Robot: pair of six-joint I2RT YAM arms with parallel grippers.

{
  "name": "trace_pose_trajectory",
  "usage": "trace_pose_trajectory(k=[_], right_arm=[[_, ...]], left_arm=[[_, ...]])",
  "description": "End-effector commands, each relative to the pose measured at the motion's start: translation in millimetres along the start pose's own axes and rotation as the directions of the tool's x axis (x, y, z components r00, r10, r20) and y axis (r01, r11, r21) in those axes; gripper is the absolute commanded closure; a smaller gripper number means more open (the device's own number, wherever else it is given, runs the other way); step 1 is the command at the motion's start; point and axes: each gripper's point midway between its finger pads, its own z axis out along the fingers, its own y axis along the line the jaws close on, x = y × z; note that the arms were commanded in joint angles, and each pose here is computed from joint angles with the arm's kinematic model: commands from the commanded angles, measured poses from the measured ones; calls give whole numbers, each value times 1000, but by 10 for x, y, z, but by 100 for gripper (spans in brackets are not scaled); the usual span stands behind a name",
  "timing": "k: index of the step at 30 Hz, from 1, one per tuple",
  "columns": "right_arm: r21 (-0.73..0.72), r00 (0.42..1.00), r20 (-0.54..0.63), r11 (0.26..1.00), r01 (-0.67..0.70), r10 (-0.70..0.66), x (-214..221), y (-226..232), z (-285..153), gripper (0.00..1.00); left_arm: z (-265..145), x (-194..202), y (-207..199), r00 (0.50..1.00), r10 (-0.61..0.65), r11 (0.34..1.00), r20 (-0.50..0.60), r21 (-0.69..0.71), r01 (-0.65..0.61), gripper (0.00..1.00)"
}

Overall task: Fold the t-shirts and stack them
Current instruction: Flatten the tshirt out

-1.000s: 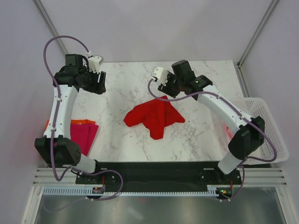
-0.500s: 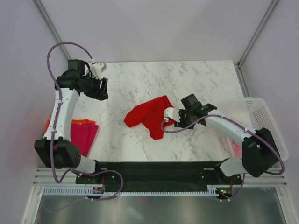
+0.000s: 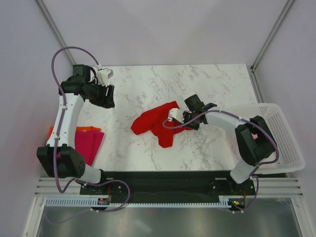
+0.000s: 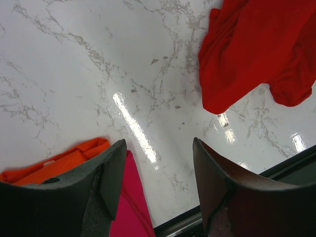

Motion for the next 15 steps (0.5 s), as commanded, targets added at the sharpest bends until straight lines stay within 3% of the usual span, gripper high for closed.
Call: trace_pose_trajectory(k=[1,3,7,12,15], right_arm=[[68,990,141,998,-3,-6,-473,-297,-319,100],[117,980,194,993,18,-41,-644,-402,-591,100],[346,915,356,936,58,-189,-1288,-753,-1783,100],[535,864,416,845,20,-283,-1648,-1041,-2727,100],[643,879,384,765,-35,-282,-1677,-1340,-2944,100]], left_arm=[[-4,-54,-55,999,40,998,20,36,-41,37],[4,-72,-50,999,36,999,22,40,-37,37],[15,-132,-53,998,41,998,37,48,-43,37],[61,-223,-21,998,38,998,58,50,-41,38],[54,-298,-2,997,37,998,71,47,-40,38]])
